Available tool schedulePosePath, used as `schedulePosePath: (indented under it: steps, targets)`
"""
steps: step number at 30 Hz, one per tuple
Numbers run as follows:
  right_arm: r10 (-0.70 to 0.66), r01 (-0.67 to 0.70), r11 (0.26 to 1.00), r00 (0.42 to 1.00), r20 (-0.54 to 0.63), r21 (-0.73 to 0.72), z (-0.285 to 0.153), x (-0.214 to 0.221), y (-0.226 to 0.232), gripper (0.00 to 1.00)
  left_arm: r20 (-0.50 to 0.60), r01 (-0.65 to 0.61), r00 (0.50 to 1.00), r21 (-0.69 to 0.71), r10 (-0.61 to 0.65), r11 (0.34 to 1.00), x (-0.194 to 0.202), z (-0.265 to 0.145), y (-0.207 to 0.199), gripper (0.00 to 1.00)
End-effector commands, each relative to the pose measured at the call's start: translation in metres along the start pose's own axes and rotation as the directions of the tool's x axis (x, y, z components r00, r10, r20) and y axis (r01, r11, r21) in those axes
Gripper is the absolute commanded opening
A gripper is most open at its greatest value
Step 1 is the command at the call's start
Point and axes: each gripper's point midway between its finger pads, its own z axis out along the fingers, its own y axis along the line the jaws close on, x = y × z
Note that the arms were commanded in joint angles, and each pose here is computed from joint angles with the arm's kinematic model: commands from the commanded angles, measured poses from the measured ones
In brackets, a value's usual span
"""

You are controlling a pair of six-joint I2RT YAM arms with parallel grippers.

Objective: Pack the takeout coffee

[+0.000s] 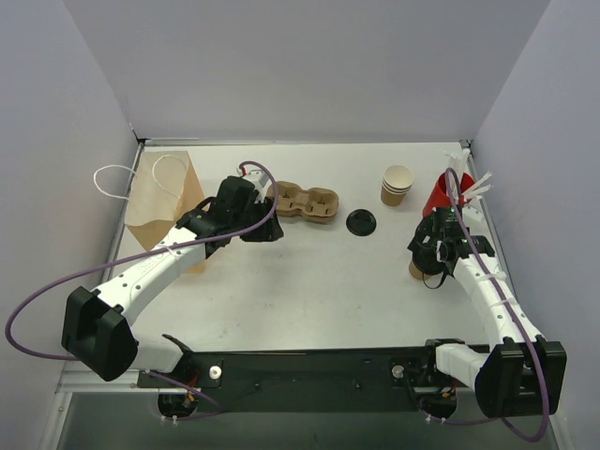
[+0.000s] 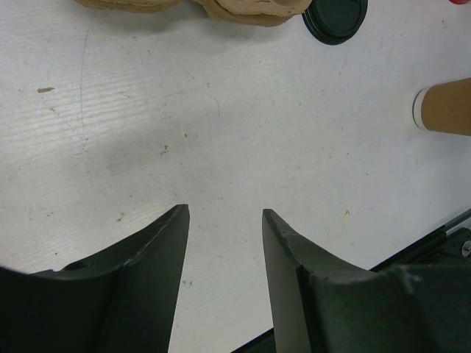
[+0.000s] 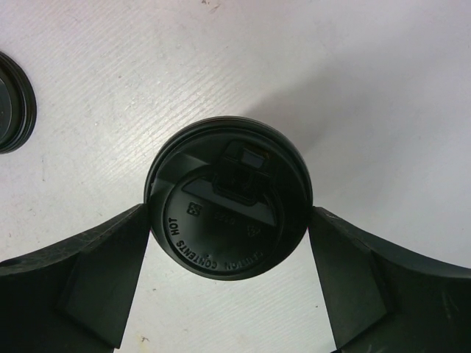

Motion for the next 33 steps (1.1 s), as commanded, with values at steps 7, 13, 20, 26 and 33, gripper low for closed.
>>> schedulePosePath:
  steps: [7,13,20,26,33]
  targets:
    - [-0.036,0.036,0.999,0.999,0.004,0.007,-0.017,-0.012,0.007,0.88,0.075,-0.010,0.997,0.034,0.007,0.999,-0.019,-0.012,-0.006,0.55]
    - [-0.039,0.040,0.999,0.999,0.025,-0.010,-0.030,-0.023,0.012,0.89,0.085,-0.011,0.996,0.038,0.007,0.999,-0.023,-0.015,-0.007,0.55]
    - [-0.021,0.030,0.994,0.996,0.083,-0.109,-0.066,-0.050,0.028,0.89,0.135,-0.014,0.991,0.067,0.005,0.998,-0.046,-0.033,-0.021,0.55]
    - [-0.104,0.137,0.952,0.986,0.132,-0.273,-0.105,-0.064,0.095,0.88,0.210,-0.012,0.978,0.063,-0.002,0.998,-0.080,-0.060,-0.031,0.56]
    - [-0.248,0.278,0.901,0.960,0.132,-0.332,-0.105,-0.051,0.196,0.79,0.253,-0.015,0.967,0.000,0.015,1.000,-0.099,-0.082,-0.021,0.56]
